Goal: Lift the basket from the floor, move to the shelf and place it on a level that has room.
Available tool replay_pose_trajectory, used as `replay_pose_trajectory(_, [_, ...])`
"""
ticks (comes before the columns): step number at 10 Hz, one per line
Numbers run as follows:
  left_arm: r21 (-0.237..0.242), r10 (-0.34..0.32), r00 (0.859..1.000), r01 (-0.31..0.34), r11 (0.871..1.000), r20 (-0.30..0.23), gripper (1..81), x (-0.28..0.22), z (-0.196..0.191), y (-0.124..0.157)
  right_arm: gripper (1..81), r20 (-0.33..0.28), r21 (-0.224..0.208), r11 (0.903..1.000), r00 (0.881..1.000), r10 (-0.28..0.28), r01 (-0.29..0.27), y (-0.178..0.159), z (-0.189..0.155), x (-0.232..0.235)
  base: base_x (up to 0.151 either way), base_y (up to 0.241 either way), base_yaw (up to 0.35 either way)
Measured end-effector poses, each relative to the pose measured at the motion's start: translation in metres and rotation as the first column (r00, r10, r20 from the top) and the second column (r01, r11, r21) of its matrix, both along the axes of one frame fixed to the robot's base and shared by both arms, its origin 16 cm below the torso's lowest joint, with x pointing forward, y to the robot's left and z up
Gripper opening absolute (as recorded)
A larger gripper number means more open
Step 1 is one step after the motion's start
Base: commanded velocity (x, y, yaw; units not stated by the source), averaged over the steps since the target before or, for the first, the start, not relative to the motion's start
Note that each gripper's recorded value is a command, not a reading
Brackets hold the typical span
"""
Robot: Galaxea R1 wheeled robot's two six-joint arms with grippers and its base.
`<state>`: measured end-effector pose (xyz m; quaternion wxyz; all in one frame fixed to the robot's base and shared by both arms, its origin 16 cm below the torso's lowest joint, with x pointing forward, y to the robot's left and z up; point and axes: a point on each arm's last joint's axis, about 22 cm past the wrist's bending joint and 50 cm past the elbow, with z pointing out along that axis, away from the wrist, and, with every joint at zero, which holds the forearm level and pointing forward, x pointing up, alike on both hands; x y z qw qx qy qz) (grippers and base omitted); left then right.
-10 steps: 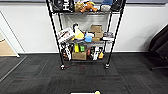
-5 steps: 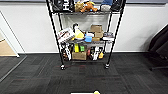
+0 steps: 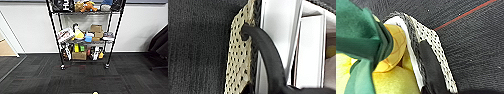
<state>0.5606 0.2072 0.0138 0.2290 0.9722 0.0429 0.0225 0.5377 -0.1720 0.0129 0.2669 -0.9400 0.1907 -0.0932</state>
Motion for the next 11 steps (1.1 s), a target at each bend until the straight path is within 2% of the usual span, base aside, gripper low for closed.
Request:
replay_pose_trajectory(3, [-0.043, -0.028, 0.999, 0.027, 0.999, -0.018, 1.0, -0.014, 0.015, 0.01, 1.0, -0.016, 0.027, 0.9995, 1.0, 0.019, -0.018, 0.006, 0.004, -0.008, 0.0, 0.0, 0.0])
replay_pose_trajectory(5, [-0.052, -0.039, 0.999, 0.037, 0.998, -0.037, 1.0, -0.024, 0.021, 0.02, 1.0, -0.022, 0.077, 0.9963, 0.999, 0.04, -0.038, 0.012, 0.015, -0.022, 0.0, 0.0, 0.0])
replay_pose_trajectory(7, [-0.07, -0.049, 0.998, 0.046, 0.996, -0.046, 1.0, -0.028, 0.023, 0.011, 1.0, -0.014, 0.112, 0.9927, 0.999, 0.047, -0.045, 0.007, 0.029, -0.027, 0.0, 0.0, 0.0])
replay_pose_trajectory(9, [-0.1, -0.06, 0.998, 0.056, 0.993, -0.035, 1.0, -0.029, 0.028, -0.007, 1.0, 0.004, 0.12, 0.9923, 1.0, 0.029, -0.029, -0.011, 0.04, -0.027, 0.0, 0.0, 0.0])
replay_pose_trajectory(11, [-0.105, -0.064, 0.997, 0.059, 0.993, -0.037, 1.0, -0.03, 0.028, -0.011, 1.0, 0.01, 0.135, 0.9907, 1.0, 0.019, -0.02, -0.011, 0.044, -0.031, 0.0, 0.0, 0.0])
